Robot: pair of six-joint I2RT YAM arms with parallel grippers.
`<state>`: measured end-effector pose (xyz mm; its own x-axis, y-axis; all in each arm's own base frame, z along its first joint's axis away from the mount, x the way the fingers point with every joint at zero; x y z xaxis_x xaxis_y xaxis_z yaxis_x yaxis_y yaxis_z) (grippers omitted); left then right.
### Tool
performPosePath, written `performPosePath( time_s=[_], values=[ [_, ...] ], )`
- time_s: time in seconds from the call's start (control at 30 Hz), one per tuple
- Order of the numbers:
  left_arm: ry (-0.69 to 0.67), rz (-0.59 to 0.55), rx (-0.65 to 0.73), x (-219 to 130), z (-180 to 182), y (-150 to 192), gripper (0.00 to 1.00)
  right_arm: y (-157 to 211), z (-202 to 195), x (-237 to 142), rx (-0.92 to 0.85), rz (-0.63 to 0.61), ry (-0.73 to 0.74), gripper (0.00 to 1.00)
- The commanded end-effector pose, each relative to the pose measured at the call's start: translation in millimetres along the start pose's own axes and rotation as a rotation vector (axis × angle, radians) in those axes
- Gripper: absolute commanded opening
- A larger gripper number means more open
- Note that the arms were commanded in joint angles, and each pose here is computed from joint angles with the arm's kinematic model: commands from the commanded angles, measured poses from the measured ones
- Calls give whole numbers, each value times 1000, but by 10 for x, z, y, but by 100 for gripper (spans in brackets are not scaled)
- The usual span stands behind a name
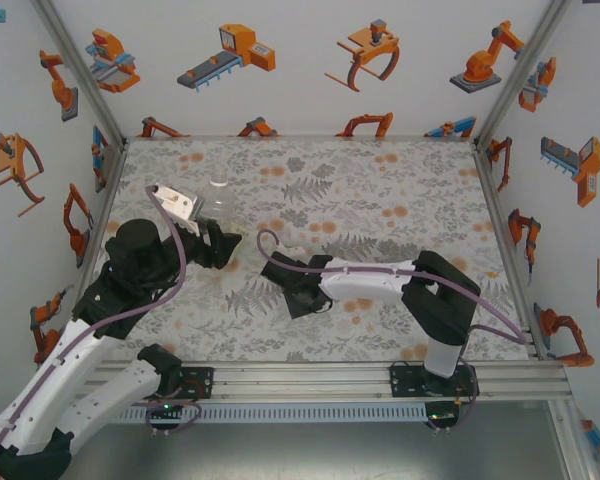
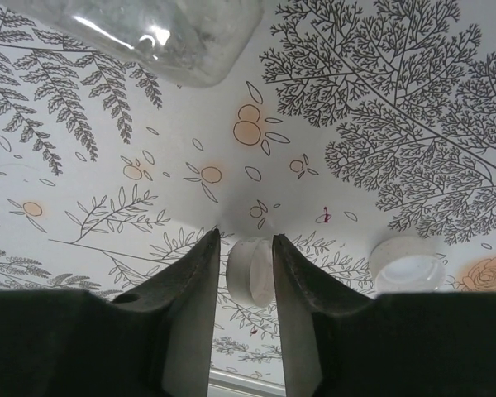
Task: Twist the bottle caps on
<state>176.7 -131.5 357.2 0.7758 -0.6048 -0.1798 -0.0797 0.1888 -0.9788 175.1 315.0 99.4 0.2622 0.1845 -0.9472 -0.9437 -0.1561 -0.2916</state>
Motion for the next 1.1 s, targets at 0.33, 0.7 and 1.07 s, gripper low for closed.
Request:
performPosePath(
  time_s=[0.33, 0.7, 1.07],
  values=[
    [41, -1, -72, -95, -23, -166, 17, 37, -154, -122, 84, 68, -70, 19],
    [144, 51, -95, 176, -67, -439, 14, -44, -172, -317, 69, 156, -170, 18],
    [210, 182, -192, 672, 82, -349, 9, -190, -162, -340, 92, 212, -235, 16]
  ],
)
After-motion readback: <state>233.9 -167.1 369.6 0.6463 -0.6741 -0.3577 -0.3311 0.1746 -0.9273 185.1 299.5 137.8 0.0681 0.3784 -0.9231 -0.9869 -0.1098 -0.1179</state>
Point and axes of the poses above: each hand's point on the last joint's axis, 136 mm out from that joint toward the fingers, its own x axis out along the fingers, its own z axis along the line the jaws close on, y = z × x, the point moved 7 cm from there along -x, back along the fingers, and after that the axes turned 11 degrees about x, right-handed, at the moved point
